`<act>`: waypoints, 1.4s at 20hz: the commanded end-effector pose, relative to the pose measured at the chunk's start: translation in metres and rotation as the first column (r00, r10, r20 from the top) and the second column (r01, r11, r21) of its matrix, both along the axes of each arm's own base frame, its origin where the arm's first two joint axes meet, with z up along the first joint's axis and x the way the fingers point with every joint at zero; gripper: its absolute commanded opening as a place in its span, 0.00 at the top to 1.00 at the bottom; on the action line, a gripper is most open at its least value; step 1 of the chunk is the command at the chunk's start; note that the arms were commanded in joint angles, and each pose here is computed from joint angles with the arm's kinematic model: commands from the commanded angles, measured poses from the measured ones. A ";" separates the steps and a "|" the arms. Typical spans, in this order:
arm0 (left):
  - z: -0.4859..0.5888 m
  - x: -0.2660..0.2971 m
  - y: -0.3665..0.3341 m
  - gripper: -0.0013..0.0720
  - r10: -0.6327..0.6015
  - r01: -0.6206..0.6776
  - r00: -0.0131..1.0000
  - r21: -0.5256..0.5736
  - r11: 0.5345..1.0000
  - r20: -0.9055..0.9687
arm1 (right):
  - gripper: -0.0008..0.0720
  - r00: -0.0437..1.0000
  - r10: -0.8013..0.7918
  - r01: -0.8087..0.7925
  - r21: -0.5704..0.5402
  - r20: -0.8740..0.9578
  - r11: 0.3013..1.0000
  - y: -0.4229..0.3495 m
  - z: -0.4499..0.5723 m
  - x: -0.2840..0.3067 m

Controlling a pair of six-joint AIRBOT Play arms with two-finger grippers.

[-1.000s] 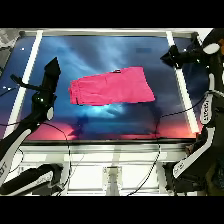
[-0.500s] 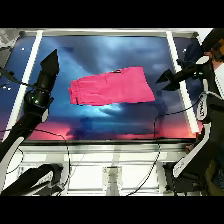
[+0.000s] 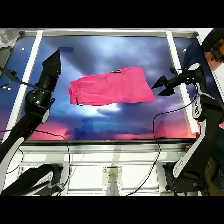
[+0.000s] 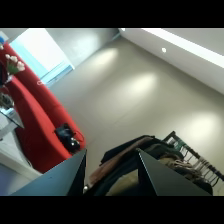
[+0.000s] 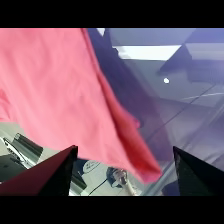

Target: Fold the clothes and pants, and hang the long-sleeved shirts on hangers.

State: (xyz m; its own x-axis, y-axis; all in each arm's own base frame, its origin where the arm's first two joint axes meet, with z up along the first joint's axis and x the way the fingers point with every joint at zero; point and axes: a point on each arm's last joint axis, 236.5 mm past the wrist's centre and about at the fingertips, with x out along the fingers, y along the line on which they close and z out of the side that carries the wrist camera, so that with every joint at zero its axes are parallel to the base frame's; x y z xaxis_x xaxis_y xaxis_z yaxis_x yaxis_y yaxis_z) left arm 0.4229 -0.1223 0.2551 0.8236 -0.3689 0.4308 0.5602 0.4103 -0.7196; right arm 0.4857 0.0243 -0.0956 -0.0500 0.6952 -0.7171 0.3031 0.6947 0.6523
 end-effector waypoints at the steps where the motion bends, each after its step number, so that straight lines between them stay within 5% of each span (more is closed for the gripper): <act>1: 0.001 -0.002 -0.006 0.49 -0.015 0.015 1.000 0.000 1.000 0.002 | 0.05 1.000 -0.002 0.002 0.056 0.002 0.998 0.016 -0.003 0.004; 15: 0.001 -0.005 -0.015 0.49 -0.036 0.036 0.999 -0.001 0.999 0.002 | 0.08 0.996 0.049 -0.055 0.077 0.080 0.996 0.118 -0.018 0.026; 17: 0.001 -0.005 -0.015 0.49 -0.036 0.036 0.999 -0.001 0.999 0.002 | 0.46 0.995 0.050 -0.056 0.074 0.087 0.996 0.120 -0.017 0.027; 19: 0.001 -0.005 -0.015 0.49 -0.035 0.035 0.999 -0.001 0.999 0.002 | 0.58 0.996 0.046 -0.052 0.076 0.082 0.996 0.119 -0.011 0.027; 22: 0.001 -0.005 -0.015 0.49 -0.035 0.035 0.999 -0.001 0.999 0.002 | 0.96 0.995 -0.006 -0.001 0.070 0.097 0.998 0.111 0.009 0.038; 28: 0.002 -0.006 -0.015 0.49 -0.055 0.055 0.998 -0.037 0.998 -0.005 | 0.98 0.981 -0.116 0.128 -0.065 0.157 0.990 0.043 0.055 0.049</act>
State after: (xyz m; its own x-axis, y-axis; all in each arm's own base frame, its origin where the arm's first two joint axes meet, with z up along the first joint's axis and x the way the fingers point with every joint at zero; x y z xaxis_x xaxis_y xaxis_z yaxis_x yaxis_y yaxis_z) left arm 0.4179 -0.1367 0.2561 0.8080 -0.3974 0.4349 0.5754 0.3738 -0.7275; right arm 0.5321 0.1028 -0.0590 0.0918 0.7039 -0.7043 0.2521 0.6678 0.7003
